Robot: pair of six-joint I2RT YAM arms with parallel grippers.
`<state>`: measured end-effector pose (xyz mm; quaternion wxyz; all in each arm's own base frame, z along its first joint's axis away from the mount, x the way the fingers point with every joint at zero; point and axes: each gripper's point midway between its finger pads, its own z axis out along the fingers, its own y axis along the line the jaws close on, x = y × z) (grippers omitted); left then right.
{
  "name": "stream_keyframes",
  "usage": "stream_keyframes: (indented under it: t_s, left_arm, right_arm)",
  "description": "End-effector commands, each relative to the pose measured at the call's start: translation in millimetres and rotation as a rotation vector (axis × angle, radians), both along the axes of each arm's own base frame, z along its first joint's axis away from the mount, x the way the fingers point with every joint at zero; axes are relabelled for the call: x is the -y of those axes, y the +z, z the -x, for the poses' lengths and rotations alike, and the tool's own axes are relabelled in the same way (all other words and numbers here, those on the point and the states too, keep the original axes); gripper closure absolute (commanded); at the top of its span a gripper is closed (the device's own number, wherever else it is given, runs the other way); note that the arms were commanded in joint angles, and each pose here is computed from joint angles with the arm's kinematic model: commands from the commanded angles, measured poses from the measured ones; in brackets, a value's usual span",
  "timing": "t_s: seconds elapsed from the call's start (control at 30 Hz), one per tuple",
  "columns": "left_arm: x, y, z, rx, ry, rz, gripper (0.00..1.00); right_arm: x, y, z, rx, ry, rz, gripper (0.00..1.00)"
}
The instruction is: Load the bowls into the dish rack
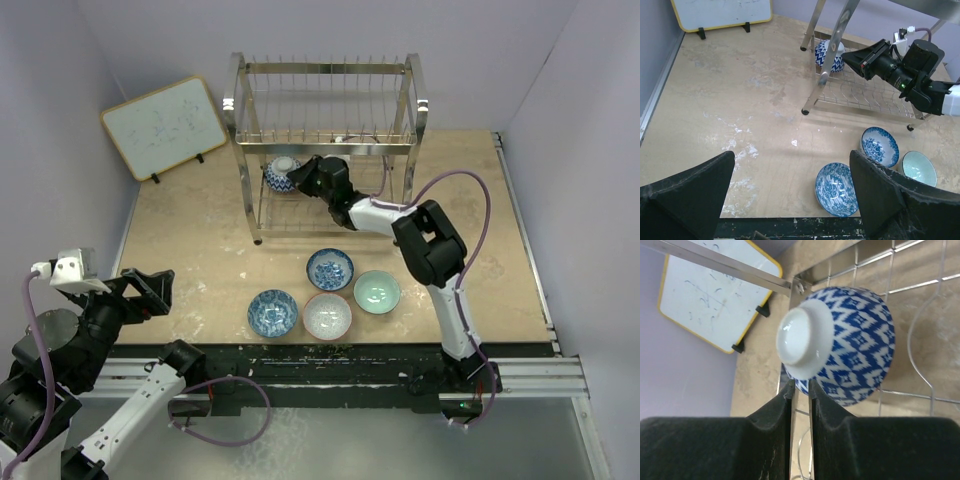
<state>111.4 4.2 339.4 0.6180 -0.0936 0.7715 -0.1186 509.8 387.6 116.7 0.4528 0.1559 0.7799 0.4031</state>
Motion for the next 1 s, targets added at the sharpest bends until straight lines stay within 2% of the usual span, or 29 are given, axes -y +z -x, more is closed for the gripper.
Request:
stream_keyframes:
  t_s: [0.0, 0.53, 0.73, 0.97]
  left_arm:
    - [-3, 3, 0, 0.018, 0.01, -0.005, 0.01]
    - [-10, -1, 4, 0.019, 0.032, -0.021, 0.01]
    - [-11, -1, 4, 0.02, 0.035, -0.022, 0.01]
    - [-8, 0, 2, 0.018, 0.027, -0.019, 0.01]
  right_arm:
    - [-15, 22, -9, 0.045, 0.027, -0.048, 0.81]
    - [-20, 10, -38, 0.067, -0.028, -0.035, 0.81]
    - [-1, 22, -23, 0.079, -0.075, -0.035, 0.78]
    - [11, 52, 2, 0.118, -0.055, -0.053, 0.72]
